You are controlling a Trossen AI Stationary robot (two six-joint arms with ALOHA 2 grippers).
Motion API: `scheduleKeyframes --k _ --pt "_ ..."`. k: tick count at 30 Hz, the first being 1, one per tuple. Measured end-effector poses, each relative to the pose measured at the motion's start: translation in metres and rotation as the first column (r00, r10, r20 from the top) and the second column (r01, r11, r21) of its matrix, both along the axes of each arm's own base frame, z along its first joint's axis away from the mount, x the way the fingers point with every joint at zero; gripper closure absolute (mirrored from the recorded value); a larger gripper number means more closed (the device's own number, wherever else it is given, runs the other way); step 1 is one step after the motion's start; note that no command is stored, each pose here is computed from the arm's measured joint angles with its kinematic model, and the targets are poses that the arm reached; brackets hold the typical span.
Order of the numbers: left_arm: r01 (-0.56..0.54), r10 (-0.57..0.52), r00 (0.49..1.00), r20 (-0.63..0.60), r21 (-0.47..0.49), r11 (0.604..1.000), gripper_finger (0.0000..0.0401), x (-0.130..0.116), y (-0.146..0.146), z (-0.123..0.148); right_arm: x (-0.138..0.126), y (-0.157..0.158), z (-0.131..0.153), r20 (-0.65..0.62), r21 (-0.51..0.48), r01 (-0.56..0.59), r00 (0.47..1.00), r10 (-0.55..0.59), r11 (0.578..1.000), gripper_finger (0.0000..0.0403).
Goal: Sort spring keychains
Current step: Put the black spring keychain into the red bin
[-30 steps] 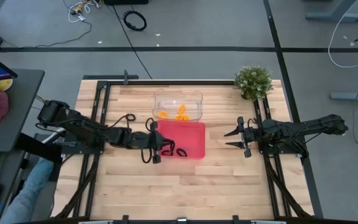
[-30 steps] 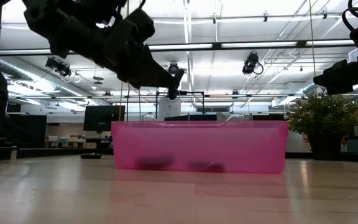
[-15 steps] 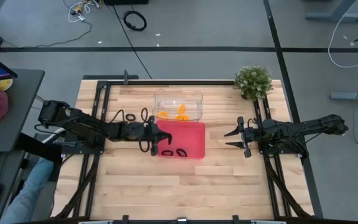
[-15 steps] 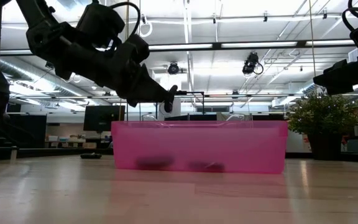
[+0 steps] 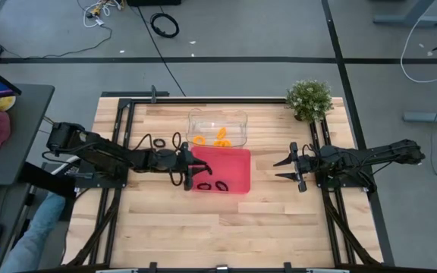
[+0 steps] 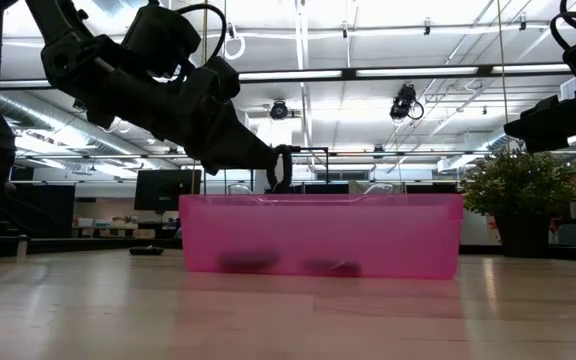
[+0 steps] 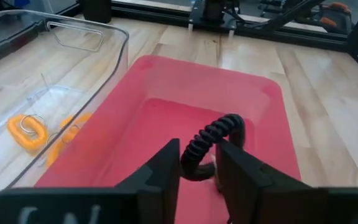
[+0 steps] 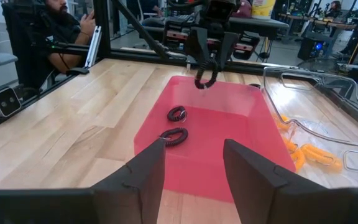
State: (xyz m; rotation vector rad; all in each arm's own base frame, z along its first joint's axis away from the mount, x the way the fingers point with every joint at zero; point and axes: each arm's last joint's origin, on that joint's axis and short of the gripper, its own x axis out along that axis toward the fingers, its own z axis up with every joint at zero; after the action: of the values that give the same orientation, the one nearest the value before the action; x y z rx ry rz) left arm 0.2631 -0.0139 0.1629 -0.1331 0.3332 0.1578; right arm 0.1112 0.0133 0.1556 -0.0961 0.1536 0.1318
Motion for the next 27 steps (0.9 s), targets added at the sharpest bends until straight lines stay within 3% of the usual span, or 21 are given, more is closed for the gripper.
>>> scheduleKeyframes --k 10,19,27 --pt "-0.007 0.007 0.998 -0.058 -0.008 1.000 0.0228 -0.002 0.000 -0.005 0.000 0.000 0.000 0.000 0.000 0.000 1.000 0.000 1.000 0.0237" --pt "-0.013 0.029 0.953 -0.301 0.056 0.998 0.0223 0.007 0.000 0.006 0.000 0.000 0.000 -0.001 0.000 0.000 1.000 0.000 1.000 0.0237" --pt "-0.027 0.056 0.920 -0.387 0.079 0.997 0.0223 0.009 0.001 0.012 0.000 0.000 0.000 0.000 0.000 0.000 1.000 0.000 1.000 0.0237"
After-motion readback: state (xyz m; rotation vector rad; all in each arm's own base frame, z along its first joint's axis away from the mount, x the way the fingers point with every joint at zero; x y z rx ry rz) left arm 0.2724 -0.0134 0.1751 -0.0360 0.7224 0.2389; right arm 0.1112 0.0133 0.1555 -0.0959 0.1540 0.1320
